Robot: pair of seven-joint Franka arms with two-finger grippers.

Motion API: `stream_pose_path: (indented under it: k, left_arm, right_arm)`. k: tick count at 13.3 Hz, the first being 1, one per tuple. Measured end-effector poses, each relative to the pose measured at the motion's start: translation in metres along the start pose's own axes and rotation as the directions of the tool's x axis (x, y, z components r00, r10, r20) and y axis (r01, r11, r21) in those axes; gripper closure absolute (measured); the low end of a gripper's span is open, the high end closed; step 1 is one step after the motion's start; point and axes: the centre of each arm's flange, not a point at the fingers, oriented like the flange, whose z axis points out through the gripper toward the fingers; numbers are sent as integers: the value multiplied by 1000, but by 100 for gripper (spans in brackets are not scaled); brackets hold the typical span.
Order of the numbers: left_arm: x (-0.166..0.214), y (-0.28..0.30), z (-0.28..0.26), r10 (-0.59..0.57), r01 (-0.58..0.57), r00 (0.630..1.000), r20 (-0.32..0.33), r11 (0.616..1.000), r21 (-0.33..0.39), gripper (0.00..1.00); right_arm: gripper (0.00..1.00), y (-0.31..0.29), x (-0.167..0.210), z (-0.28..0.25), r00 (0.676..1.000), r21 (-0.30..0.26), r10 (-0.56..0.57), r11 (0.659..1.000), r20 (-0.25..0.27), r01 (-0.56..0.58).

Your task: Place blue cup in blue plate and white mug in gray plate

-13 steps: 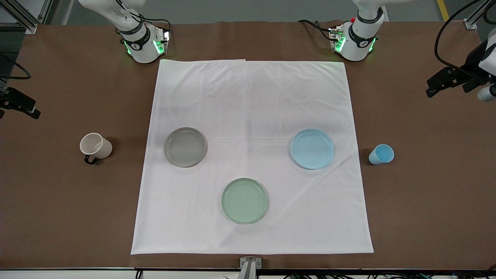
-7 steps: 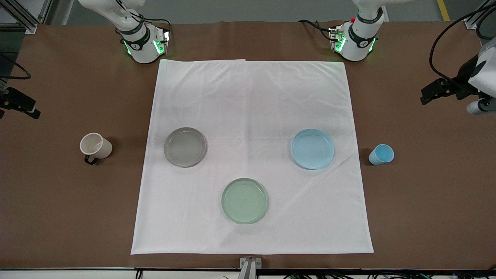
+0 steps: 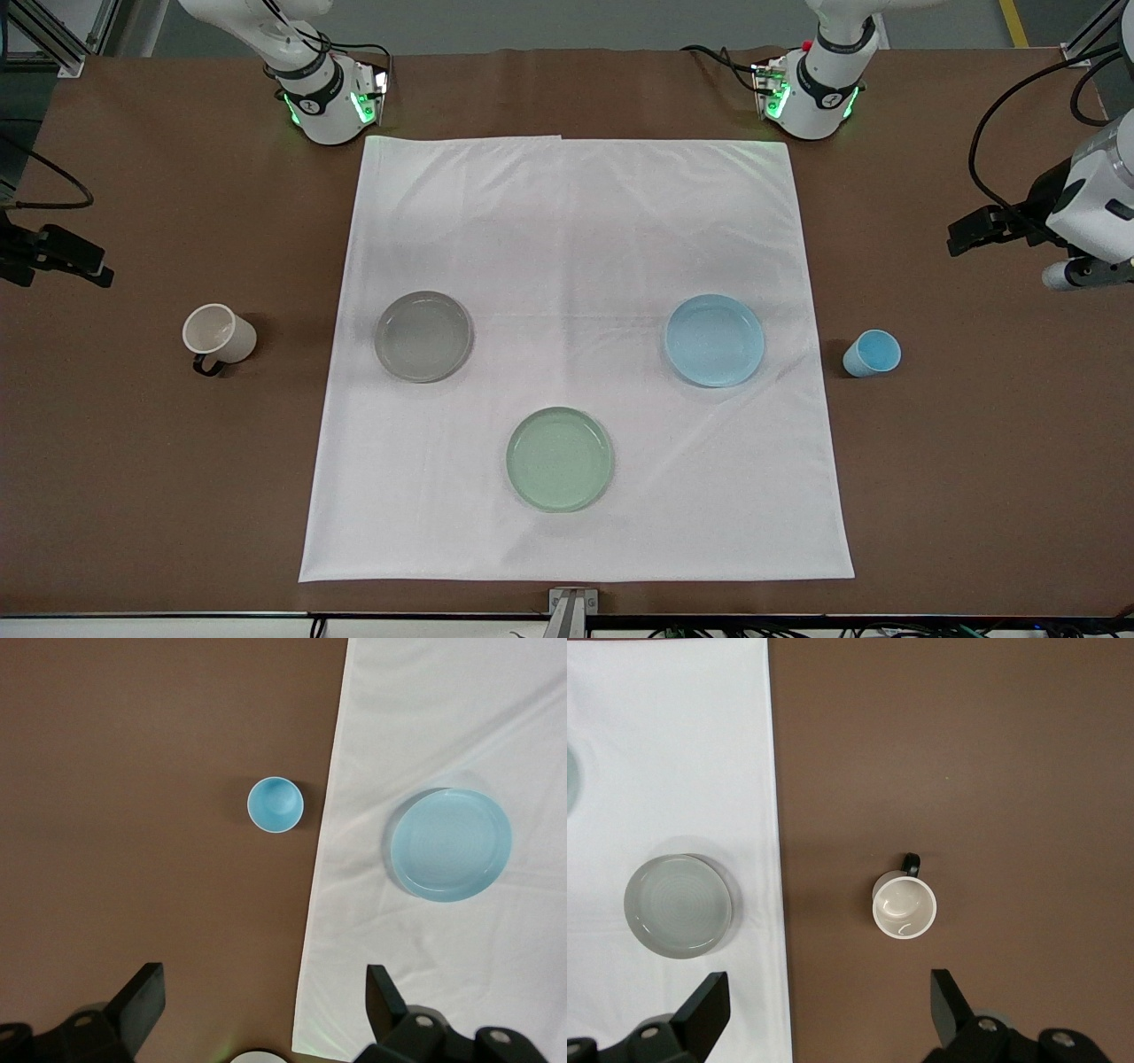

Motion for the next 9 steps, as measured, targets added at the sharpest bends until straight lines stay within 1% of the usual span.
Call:
stream_pose_path:
  k: [1, 3, 4, 6, 7, 9]
  left_arm:
    - [5, 0, 11, 0, 0, 1000, 4, 1000, 0, 0]
    - [19, -8, 49, -16, 16, 1000, 4, 1000, -4, 0]
    - [27, -16, 75, -31, 31, 1000, -1, 999, -8, 0]
    - [39, -27, 130, -53, 53, 999, -11, 998, -17, 0]
    - [43, -27, 156, -55, 54, 998, -21, 998, -22, 0]
    - [48, -28, 203, -58, 57, 998, -35, 998, -30, 0]
  right_arm:
    - [0, 4, 3, 9, 1000, -3, 7, 1000, 16, -7]
    - [0, 21, 15, 44, 997, -9, 37, 999, 72, -37]
    - [0, 34, 25, 71, 994, -13, 52, 999, 100, -50]
    - [0, 57, 45, 134, 990, -20, 56, 998, 132, -54]
    - [0, 67, 51, 167, 989, -25, 63, 998, 132, -60]
    - [0, 84, 53, 221, 991, -34, 83, 996, 109, -80]
